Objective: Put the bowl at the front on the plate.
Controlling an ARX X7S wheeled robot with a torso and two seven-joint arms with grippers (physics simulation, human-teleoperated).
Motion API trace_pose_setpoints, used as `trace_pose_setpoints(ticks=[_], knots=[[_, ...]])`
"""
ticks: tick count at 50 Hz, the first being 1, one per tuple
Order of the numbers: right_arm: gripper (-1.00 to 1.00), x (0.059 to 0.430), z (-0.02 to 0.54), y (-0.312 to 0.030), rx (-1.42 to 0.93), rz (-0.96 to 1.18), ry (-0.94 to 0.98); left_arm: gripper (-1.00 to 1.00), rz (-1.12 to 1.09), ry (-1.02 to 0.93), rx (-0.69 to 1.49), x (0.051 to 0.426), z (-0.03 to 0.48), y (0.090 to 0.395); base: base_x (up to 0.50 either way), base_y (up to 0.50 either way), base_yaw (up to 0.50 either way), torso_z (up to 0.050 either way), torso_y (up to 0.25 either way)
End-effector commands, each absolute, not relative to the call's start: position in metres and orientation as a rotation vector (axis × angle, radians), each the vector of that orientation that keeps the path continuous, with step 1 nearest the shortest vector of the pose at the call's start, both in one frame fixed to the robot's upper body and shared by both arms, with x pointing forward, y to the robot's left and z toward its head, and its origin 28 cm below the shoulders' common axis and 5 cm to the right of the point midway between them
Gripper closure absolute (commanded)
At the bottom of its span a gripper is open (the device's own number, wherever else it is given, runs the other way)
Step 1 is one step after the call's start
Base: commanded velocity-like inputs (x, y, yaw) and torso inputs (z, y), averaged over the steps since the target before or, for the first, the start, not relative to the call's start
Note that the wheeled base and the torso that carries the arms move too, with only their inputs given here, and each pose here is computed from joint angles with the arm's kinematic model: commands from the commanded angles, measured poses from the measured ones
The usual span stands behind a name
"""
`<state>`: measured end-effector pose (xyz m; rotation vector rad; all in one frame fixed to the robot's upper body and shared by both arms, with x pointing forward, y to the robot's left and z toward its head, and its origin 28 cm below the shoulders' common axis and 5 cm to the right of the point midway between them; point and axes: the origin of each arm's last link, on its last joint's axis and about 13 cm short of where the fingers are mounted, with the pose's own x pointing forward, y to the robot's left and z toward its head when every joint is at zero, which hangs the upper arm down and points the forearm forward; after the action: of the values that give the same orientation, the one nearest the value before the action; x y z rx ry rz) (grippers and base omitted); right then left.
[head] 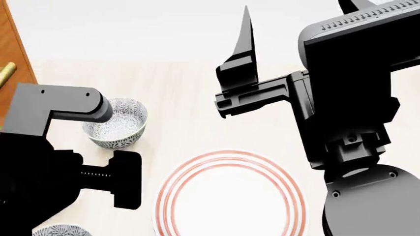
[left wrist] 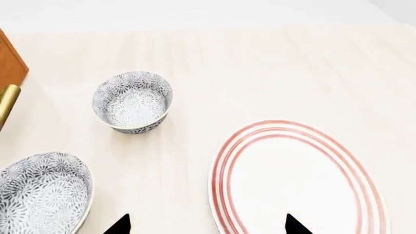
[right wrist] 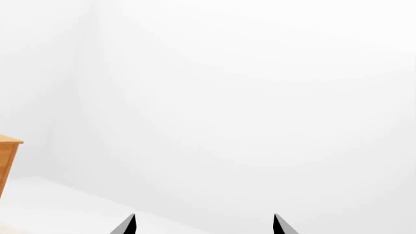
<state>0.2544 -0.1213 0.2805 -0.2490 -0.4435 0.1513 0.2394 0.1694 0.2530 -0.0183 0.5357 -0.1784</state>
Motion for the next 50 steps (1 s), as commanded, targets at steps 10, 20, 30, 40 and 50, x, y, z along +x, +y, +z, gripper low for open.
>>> trace_pose_setpoints(ticks=[10, 20, 30, 40, 50], knots=[[-1.00, 0.254, 0.283, -0.122, -0.253, 0.148, -0.448, -1.00, -0.157, 0.590, 0.015, 0.237, 0.239, 0.170, 0.00, 0.00, 0.00, 0.000, 0.000], [-1.00, 0.255, 0.283, -0.122, -0.255, 0.150, -0.449, -1.00, -0.164, 0.623, 0.021, 0.234, 0.231, 0.170, 0.00, 0.00, 0.00, 0.000, 0.000], [-1.00, 0.253, 0.282, -0.121, -0.254, 0.146, -0.449, -1.00, -0.170, 0.669, 0.032, 0.231, 0.223, 0.170, 0.00, 0.00, 0.00, 0.000, 0.000], [-1.00, 0.253, 0.281, -0.121, -0.256, 0.144, -0.447, -1.00, -0.163, 0.712, 0.043, 0.229, 0.213, 0.170, 0.00, 0.00, 0.00, 0.000, 0.000], [-1.00, 0.252, 0.281, -0.122, -0.259, 0.143, -0.448, -1.00, -0.156, 0.734, 0.063, 0.228, 0.201, 0.170, 0.00, 0.00, 0.00, 0.000, 0.000]])
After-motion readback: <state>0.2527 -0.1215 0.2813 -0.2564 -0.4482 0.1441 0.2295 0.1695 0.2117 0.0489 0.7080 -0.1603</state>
